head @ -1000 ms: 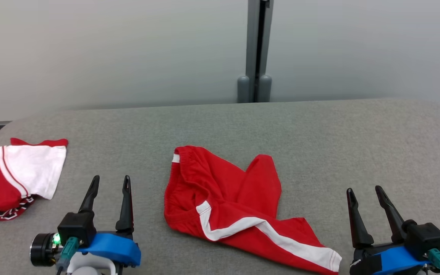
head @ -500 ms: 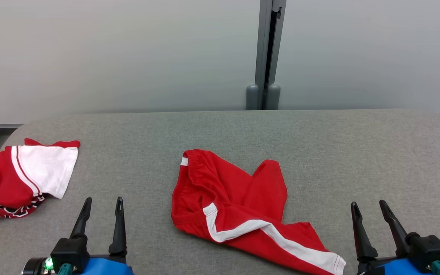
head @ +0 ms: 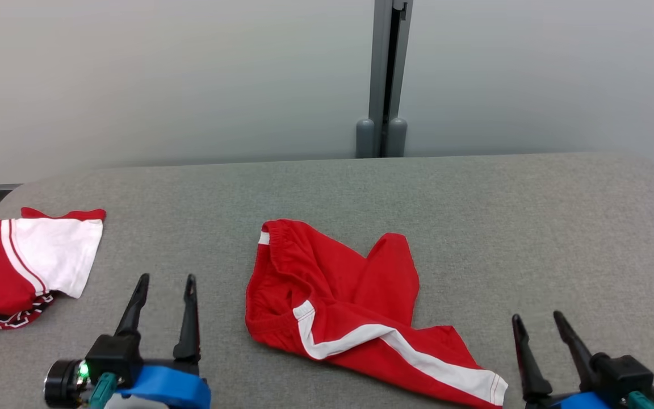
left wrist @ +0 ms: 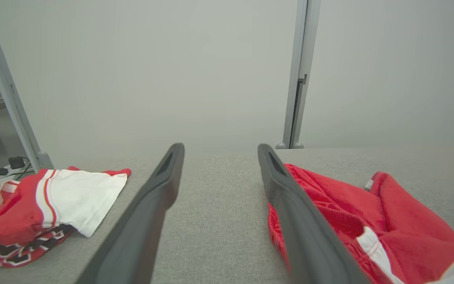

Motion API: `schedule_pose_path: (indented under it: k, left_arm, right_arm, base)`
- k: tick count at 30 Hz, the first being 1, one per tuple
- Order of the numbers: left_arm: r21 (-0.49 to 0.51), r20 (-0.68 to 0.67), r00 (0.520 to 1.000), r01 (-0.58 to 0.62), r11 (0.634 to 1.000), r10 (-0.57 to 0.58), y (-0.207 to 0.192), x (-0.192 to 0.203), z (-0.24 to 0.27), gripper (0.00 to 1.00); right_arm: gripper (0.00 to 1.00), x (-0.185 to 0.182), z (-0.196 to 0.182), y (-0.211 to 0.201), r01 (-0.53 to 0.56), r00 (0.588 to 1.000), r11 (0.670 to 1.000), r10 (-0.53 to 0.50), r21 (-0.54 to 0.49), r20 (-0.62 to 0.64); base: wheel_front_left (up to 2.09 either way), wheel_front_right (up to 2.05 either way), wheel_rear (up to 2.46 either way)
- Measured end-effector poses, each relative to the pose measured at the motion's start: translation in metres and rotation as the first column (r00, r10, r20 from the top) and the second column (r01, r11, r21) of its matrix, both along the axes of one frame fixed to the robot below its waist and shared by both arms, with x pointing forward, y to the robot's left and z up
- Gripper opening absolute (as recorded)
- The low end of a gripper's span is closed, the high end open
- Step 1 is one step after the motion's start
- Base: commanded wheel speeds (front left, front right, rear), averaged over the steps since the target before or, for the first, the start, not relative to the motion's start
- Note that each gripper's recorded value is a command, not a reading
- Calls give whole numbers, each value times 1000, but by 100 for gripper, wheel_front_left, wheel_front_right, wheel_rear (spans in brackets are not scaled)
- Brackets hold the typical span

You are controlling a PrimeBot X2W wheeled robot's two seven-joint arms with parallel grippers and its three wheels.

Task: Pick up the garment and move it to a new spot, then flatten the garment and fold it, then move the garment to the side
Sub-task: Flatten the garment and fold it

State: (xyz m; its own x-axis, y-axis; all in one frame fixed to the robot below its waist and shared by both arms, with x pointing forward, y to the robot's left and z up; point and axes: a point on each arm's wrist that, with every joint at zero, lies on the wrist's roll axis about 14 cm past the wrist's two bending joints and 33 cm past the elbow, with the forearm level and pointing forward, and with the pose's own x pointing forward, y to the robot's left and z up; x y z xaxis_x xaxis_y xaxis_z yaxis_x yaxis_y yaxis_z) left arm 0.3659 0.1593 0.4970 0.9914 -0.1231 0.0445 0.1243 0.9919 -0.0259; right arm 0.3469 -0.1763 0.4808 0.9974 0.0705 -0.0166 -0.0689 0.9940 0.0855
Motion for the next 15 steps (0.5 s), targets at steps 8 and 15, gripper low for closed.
schedule_pose_path:
  k: [8, 15]
  left_arm:
    - [3, -20, 985, 173, 985, -173, -49, 20, -4, 100]
    - [24, -149, 932, 338, 941, -331, -95, 17, -45, 100]
  right_arm:
    - [100, -26, -54, 11, -19, 985, 999, 24, 29, -173]
    - [100, -39, -90, 24, -45, 956, 997, 59, 55, -288]
  base:
    - [0, 0, 0]
    - [0, 0, 0]
